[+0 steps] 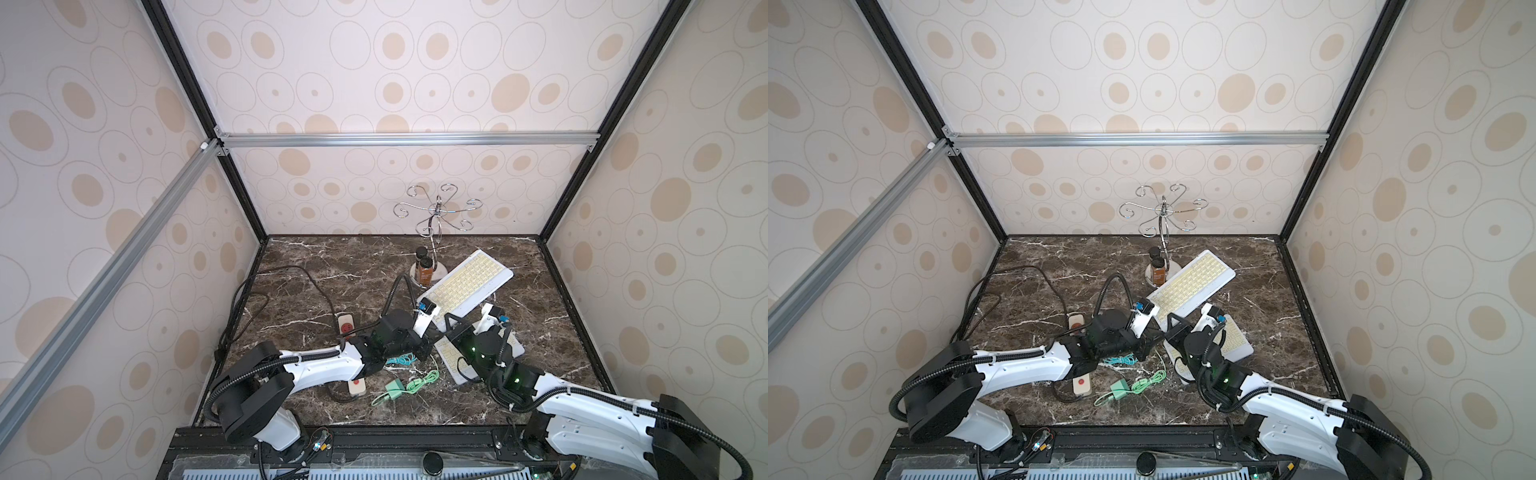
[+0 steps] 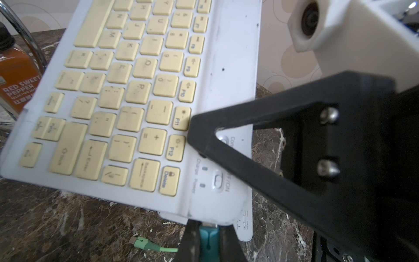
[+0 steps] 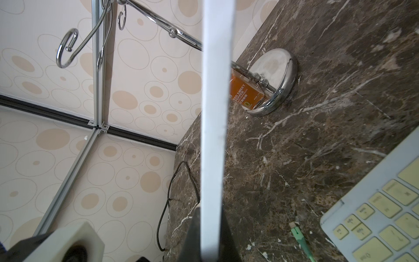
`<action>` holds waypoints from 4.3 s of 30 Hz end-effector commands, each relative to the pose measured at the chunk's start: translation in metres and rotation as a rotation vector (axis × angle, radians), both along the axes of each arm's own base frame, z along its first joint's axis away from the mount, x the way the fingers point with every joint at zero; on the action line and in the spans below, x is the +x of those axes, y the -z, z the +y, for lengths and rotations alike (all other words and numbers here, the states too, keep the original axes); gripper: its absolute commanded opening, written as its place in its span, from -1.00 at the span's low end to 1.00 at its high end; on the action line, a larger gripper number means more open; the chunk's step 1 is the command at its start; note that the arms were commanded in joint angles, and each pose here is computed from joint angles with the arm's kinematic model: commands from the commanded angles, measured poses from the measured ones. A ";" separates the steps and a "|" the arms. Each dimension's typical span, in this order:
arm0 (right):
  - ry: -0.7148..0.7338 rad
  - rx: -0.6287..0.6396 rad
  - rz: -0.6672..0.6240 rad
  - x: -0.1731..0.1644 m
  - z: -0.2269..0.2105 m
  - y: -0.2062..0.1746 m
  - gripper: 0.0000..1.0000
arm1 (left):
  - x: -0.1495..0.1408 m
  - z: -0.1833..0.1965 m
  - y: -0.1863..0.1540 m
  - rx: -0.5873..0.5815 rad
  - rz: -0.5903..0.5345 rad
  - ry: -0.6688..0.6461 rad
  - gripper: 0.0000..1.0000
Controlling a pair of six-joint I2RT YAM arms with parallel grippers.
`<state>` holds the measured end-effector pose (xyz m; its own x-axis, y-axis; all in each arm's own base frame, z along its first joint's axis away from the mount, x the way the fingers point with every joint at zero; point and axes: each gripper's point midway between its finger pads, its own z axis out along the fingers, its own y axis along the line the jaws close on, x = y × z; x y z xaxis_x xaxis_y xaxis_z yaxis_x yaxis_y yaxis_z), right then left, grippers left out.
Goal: Unplug the wireless keyboard
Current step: Remove the power cord from the keyboard, then place the keyboard at the center of the board, then place the power cord at the center of the board.
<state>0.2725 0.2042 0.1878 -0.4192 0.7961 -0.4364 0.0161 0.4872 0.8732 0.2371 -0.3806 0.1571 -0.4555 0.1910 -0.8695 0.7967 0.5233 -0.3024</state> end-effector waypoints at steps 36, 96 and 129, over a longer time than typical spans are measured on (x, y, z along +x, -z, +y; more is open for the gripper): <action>0.299 0.006 0.091 0.012 -0.055 0.025 -1.00 | -0.008 0.015 -0.012 -0.038 -0.048 -0.014 -1.00; 0.137 0.064 0.416 0.076 0.005 0.149 -0.13 | -0.006 0.078 0.019 0.073 -0.082 -0.215 -0.90; 0.192 -0.189 0.219 0.097 0.009 0.100 0.99 | -0.012 0.261 -0.053 -0.188 -0.360 -0.848 0.95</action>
